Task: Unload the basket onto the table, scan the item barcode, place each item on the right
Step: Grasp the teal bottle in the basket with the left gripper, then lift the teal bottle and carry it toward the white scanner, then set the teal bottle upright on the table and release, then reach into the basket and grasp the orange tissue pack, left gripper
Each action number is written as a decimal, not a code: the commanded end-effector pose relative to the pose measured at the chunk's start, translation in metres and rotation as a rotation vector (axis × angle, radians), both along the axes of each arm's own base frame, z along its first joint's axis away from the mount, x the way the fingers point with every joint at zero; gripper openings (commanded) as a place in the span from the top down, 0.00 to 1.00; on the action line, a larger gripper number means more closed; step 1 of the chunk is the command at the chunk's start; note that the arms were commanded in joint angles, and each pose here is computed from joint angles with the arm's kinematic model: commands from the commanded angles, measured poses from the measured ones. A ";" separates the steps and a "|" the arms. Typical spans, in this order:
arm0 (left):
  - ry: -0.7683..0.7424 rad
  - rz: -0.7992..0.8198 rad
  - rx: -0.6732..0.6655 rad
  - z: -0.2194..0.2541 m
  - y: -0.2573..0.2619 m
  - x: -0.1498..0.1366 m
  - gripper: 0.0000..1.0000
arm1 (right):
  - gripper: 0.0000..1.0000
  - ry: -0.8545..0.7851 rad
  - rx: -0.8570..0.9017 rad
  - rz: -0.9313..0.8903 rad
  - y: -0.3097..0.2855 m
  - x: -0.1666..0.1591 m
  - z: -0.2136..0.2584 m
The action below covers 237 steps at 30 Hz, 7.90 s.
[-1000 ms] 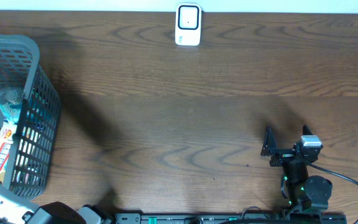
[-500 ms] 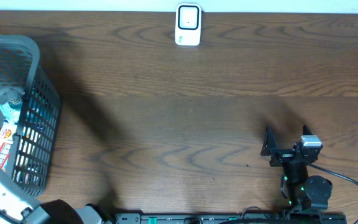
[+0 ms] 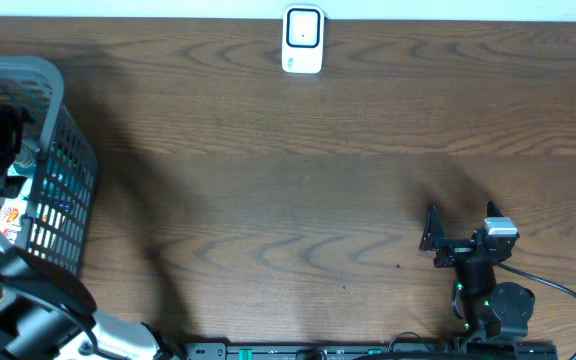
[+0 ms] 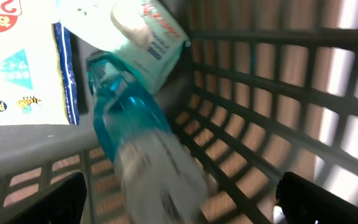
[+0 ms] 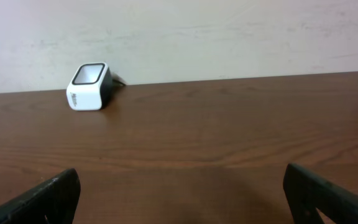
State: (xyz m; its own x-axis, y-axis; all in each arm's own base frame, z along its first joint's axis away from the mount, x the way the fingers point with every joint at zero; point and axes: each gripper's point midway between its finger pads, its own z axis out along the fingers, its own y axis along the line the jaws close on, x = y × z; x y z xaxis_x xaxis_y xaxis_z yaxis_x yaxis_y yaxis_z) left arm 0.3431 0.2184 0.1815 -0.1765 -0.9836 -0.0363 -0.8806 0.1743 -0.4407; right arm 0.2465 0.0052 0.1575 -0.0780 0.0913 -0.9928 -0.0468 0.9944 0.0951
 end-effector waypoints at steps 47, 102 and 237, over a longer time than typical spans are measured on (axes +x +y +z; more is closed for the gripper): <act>-0.490 0.065 0.050 0.171 -0.036 -0.047 0.73 | 0.01 0.002 0.009 0.011 0.003 0.000 -0.001; 0.328 -0.407 0.088 -0.072 -0.401 0.012 0.59 | 0.01 0.002 0.009 0.012 0.003 0.000 -0.001; 0.628 0.172 0.545 -0.118 0.125 -0.134 0.02 | 0.01 0.002 0.009 0.011 0.003 0.000 -0.001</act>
State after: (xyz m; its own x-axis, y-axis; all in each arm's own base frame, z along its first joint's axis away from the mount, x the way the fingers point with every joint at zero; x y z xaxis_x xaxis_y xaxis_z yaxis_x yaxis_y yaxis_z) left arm 0.2120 0.3421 0.0664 -0.1490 -0.8748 -0.4610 -0.9736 0.0483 0.2230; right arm 0.2465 0.0052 0.1575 -0.0780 0.0913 -0.9928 -0.0468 0.9944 0.0951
